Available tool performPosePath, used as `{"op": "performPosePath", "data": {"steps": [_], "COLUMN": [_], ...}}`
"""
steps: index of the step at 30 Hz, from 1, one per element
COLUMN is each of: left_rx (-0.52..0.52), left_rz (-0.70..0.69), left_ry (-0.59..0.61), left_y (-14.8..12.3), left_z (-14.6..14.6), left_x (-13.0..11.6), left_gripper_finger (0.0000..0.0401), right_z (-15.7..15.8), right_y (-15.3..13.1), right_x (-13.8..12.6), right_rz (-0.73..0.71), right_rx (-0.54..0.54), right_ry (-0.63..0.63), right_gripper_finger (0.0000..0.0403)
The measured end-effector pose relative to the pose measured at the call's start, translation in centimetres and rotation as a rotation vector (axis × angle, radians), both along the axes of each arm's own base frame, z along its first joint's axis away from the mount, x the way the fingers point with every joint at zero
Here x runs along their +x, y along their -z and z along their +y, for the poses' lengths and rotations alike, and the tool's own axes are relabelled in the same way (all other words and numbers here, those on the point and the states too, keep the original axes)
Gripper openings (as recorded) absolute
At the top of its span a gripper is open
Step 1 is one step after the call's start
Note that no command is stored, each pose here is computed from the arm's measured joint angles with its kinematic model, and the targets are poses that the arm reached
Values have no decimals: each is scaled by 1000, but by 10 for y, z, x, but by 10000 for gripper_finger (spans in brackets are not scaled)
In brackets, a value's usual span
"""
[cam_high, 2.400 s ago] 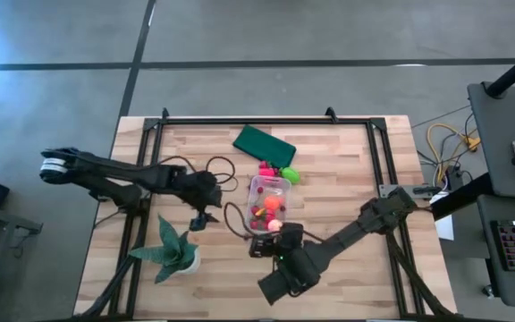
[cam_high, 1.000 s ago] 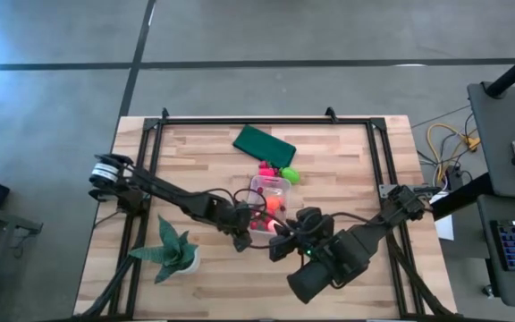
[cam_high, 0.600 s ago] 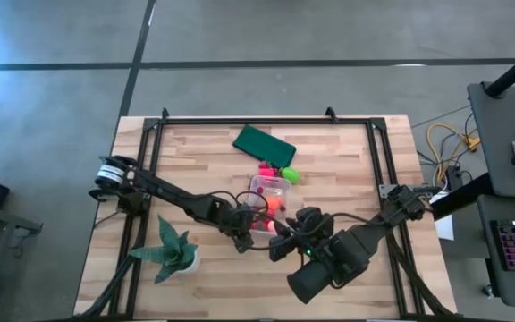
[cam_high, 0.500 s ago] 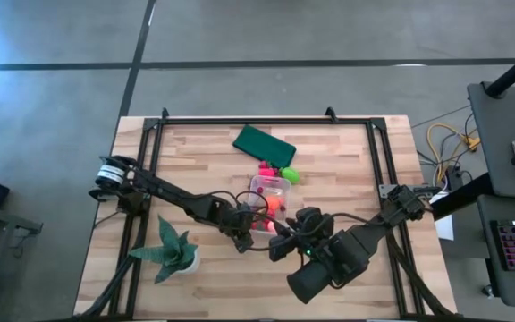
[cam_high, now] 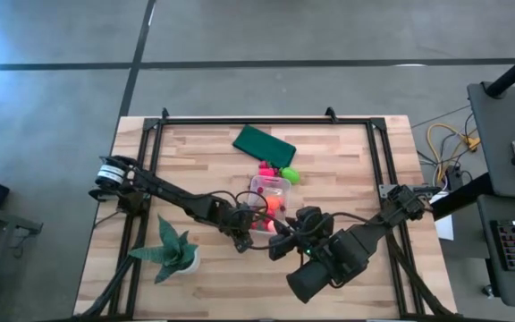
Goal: Pick and placing Produce into tupperware
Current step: Put the red cherry into the transparent bin
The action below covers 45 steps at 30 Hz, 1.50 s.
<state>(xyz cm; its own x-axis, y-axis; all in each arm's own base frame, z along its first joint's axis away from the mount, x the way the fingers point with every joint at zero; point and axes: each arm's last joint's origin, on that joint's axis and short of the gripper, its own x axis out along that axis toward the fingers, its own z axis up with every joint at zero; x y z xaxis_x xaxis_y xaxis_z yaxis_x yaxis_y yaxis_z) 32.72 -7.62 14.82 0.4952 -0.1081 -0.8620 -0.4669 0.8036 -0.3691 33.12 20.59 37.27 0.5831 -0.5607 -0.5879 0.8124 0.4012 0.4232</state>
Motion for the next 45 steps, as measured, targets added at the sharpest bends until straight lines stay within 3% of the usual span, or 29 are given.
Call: {"op": "performPosePath", "data": {"steps": [14,26,39,45], "left_rx": [4,16,10,118], "left_rz": [35,45,84,119], "left_ry": [8,4,32,-22], "left_y": [3,5,-2,-14], "left_z": [0,1,2,11], "left_x": [-5,-6,-15,-26], "left_gripper_finger": [184,96,93,93], "right_z": [0,1,1,1], "right_y": [2,6,7,7], "right_x": [0,1,1,1], "right_rz": [6,18,23,27], "right_rx": [-4,-12,-15,-19], "right_ry": [0,0,0,-3], "right_gripper_finger": [171,171,171,171]}}
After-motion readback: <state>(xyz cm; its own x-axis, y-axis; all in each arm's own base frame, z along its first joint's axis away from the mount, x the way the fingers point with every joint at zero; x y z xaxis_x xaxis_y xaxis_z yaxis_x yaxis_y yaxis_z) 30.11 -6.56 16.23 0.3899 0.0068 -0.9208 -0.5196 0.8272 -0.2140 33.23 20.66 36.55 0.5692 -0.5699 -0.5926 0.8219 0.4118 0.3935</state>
